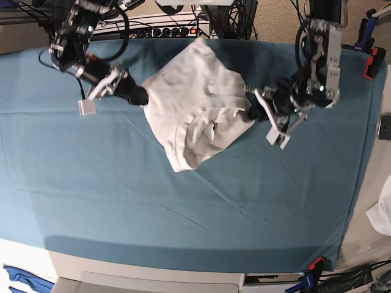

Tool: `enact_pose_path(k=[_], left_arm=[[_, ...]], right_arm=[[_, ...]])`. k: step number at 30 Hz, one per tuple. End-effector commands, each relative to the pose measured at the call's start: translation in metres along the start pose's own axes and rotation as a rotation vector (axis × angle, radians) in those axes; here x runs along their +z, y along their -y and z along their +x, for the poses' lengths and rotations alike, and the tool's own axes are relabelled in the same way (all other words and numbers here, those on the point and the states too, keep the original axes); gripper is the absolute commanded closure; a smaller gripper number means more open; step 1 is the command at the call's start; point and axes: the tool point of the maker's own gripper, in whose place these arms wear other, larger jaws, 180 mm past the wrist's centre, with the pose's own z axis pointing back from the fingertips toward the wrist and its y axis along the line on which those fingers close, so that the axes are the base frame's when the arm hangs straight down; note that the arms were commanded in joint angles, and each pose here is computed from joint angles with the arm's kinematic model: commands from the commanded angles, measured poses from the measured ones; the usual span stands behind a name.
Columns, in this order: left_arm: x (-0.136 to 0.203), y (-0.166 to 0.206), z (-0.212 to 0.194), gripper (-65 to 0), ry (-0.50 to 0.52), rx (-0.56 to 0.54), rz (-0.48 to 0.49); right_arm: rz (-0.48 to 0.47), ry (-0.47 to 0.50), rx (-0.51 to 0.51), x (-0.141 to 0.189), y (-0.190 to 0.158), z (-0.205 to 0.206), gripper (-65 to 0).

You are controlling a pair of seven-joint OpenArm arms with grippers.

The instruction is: Fold the T-shirt properly

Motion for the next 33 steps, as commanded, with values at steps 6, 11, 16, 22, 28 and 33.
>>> enact_pose_path(k=[6, 11, 16, 22, 28, 33], left_arm=[[-0.018, -0.01, 0.036, 0.0, 0.054, 0.039, -0.007], [-0.035, 0.008, 0.05, 0.0, 0.041, 0.002, -0.051], [-0.051, 0.041, 0.058, 0.0, 0.021, -0.069, -0.104], [-0.06, 0.067, 0.059, 0.0, 0.02, -0.104, -0.146], [-0.054, 0.023, 0.067, -14.5, -0.006, -0.224, 0.032], [-0.024, -0.044, 0.099, -20.4, -0.013, -0.333, 0.245]], right_arm=[[-0.005, 0.002, 0.068, 0.022, -0.036, -0.015, 0.0], [-0.03, -0.045, 0.063, 0.038, -0.052, -0.04, 0.0], [-0.033, -0.064, 0.004, 0.045, -0.06, -0.06, 0.0], [-0.054, -0.084, 0.005, 0.046, -0.056, -0.065, 0.0], [-0.153, -0.1, 0.055, 0.051, -0.036, -0.061, -24.3], [-0.327, -0.049, 0.191, 0.075, 0.005, -0.019, -26.3]])
